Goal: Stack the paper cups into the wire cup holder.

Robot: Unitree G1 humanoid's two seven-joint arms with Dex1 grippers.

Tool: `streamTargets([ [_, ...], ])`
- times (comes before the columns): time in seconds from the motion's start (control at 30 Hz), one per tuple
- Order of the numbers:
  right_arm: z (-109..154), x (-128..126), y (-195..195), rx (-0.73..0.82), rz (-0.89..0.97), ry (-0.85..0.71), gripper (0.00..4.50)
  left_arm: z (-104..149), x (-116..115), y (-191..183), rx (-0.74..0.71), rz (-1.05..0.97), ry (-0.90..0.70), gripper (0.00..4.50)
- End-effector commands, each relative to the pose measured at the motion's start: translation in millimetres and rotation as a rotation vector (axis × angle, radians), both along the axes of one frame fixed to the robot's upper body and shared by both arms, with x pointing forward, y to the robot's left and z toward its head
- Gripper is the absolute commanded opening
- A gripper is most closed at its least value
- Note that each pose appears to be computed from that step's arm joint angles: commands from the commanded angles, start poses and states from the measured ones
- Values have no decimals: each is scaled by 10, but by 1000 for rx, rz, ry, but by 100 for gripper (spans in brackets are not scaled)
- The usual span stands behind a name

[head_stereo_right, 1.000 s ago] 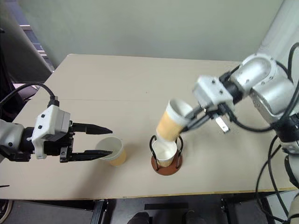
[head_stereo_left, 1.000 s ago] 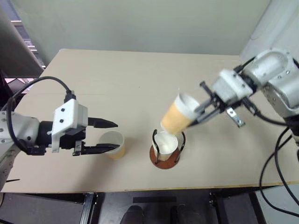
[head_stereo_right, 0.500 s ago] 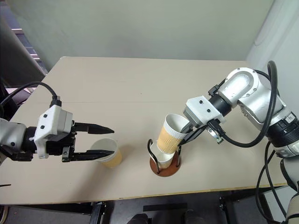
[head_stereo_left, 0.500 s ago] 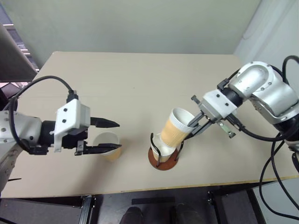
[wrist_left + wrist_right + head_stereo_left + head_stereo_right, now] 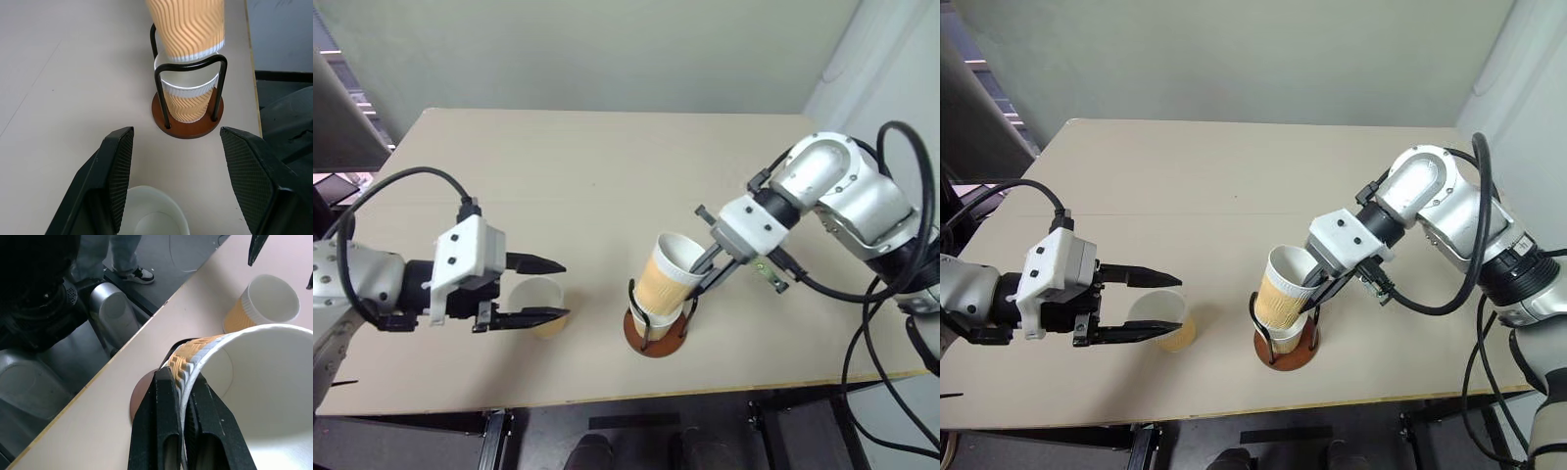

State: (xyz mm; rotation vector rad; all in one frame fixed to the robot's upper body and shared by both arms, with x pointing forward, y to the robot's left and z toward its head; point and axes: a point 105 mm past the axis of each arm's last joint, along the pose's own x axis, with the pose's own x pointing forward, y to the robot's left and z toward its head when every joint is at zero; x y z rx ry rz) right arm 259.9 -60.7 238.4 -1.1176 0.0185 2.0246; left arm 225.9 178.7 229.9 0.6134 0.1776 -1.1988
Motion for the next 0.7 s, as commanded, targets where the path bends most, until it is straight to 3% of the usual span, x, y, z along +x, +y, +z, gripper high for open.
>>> streamTargets([
  [0.03,45,2,-14,-2,11,-45,9,89,-31,-11,6,2,-48,301],
  [0.2,54,9,-4,-2,10,-55,9,92,-35,-21,5,0,-49,301],
  [0.3,56,6,4,-3,11,-54,63,90,-33,-22,5,0,-48,301],
  [0.67,149,64,14,28,-23,-73,447,92,-12,-23,5,-6,-46,301],
  [0.7,193,89,2,43,-41,-75,447,91,-7,-16,6,-7,-45,301],
])
